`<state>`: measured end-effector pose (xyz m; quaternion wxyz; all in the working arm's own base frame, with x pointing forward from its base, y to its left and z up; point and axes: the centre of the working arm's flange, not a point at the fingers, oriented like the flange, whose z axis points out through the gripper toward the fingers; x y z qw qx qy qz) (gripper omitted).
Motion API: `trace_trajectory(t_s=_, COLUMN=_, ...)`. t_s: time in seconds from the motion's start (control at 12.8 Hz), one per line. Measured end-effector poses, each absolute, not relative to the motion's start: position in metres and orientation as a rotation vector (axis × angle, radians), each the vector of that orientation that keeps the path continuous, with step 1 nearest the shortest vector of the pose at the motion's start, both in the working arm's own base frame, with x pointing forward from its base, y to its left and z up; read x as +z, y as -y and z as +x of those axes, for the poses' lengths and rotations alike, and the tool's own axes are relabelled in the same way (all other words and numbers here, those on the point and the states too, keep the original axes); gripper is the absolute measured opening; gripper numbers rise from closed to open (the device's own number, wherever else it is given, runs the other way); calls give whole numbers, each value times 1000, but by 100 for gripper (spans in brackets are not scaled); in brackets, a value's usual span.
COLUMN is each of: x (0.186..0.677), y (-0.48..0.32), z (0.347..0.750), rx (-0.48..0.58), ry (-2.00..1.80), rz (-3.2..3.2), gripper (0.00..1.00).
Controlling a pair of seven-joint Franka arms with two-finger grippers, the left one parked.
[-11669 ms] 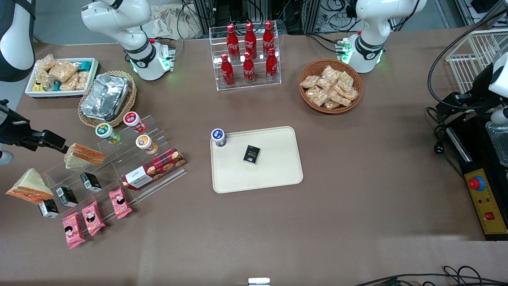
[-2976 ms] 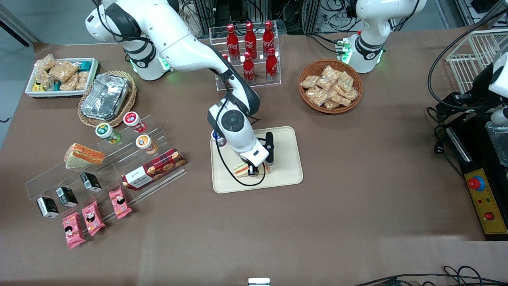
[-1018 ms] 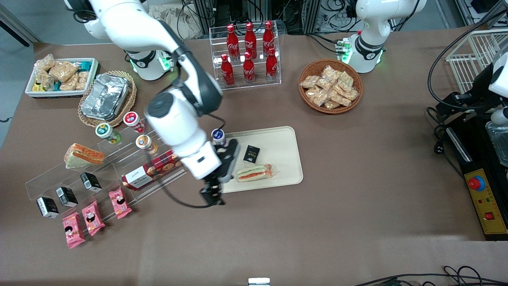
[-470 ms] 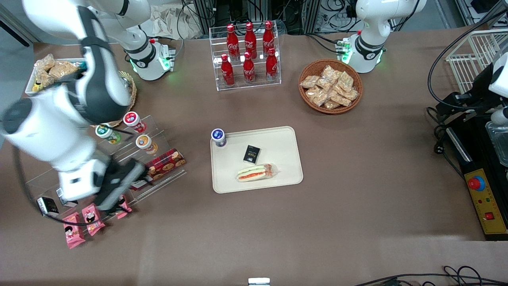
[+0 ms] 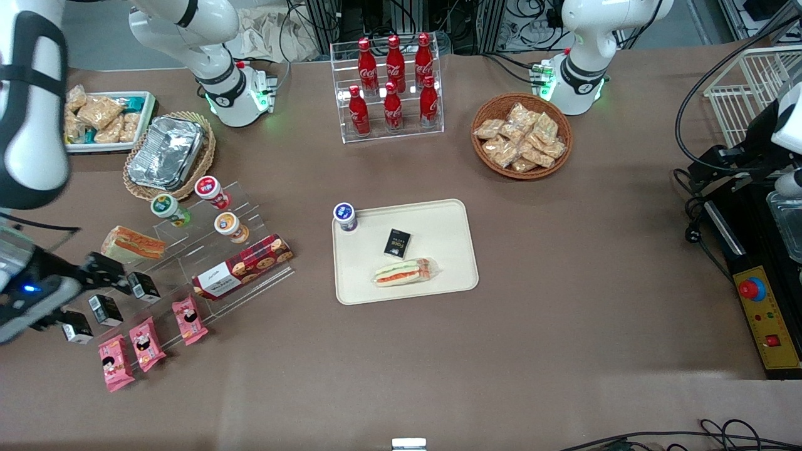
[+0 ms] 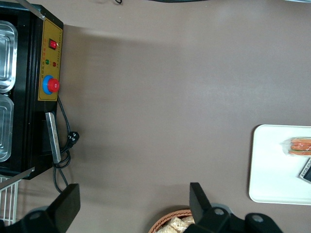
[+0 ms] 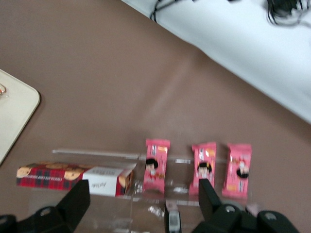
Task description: Place sandwich on tray
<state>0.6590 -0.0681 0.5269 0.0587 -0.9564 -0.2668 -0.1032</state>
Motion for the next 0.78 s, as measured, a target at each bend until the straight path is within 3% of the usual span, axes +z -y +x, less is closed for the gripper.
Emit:
trace_trajectory(t_s=0.16, x=552, y=88, z=639, rx=-273, ry=628, rz=-2924, gripper=100)
trace_trajectory(t_s=0.39, x=591, y=89, z=613, rx=-302, ry=482, rz=-2951, gripper=100)
trace_trajectory(t_s=0.78, x=604, y=77, z=554, rx=-221, ry=155, rz=-3035, gripper=100)
